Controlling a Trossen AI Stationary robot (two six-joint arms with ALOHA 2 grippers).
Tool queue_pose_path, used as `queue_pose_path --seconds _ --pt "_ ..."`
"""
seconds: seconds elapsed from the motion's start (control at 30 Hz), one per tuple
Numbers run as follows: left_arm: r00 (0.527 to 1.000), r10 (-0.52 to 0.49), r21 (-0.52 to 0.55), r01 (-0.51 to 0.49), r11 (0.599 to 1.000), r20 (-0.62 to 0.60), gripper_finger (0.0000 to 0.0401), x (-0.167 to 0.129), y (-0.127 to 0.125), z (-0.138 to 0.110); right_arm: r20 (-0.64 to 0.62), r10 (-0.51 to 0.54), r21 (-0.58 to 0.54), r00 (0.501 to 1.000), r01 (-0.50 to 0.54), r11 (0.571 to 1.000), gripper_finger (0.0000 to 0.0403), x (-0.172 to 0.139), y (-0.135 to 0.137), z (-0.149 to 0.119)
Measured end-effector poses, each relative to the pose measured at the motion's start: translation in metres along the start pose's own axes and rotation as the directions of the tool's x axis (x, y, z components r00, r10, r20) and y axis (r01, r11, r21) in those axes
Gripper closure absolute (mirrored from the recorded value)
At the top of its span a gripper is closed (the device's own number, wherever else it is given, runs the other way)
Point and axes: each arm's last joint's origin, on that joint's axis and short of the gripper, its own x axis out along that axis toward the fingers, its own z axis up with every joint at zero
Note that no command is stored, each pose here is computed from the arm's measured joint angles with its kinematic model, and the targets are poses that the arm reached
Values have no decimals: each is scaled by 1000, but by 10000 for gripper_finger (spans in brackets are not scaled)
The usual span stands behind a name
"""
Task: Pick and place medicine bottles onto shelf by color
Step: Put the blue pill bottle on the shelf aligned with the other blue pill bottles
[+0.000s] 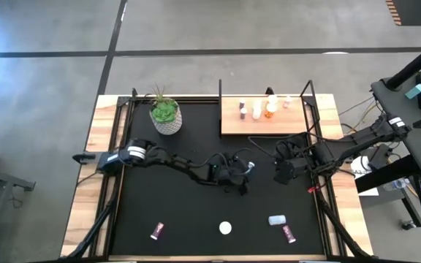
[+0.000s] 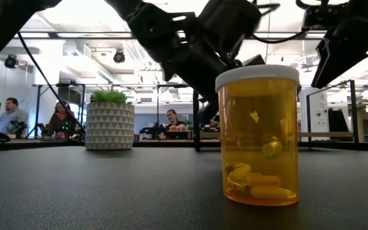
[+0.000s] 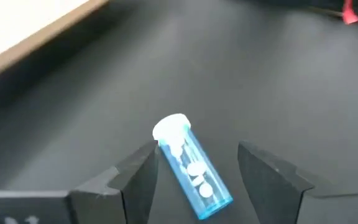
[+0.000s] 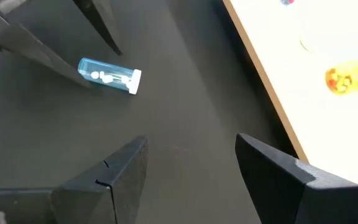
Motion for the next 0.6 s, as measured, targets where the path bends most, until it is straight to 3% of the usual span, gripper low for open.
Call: queue_pose_path --seconds 0.33,0.6 --pt "997 37 -43 -40 998 -68 203 14 4 -14 -1 -1 2 1000 1 1000 170 0 0 0" --pt "997 38 -41 -41 998 -71 281 17 5 -18 -1 -1 6 1000 1 1000 177 0 0 0"
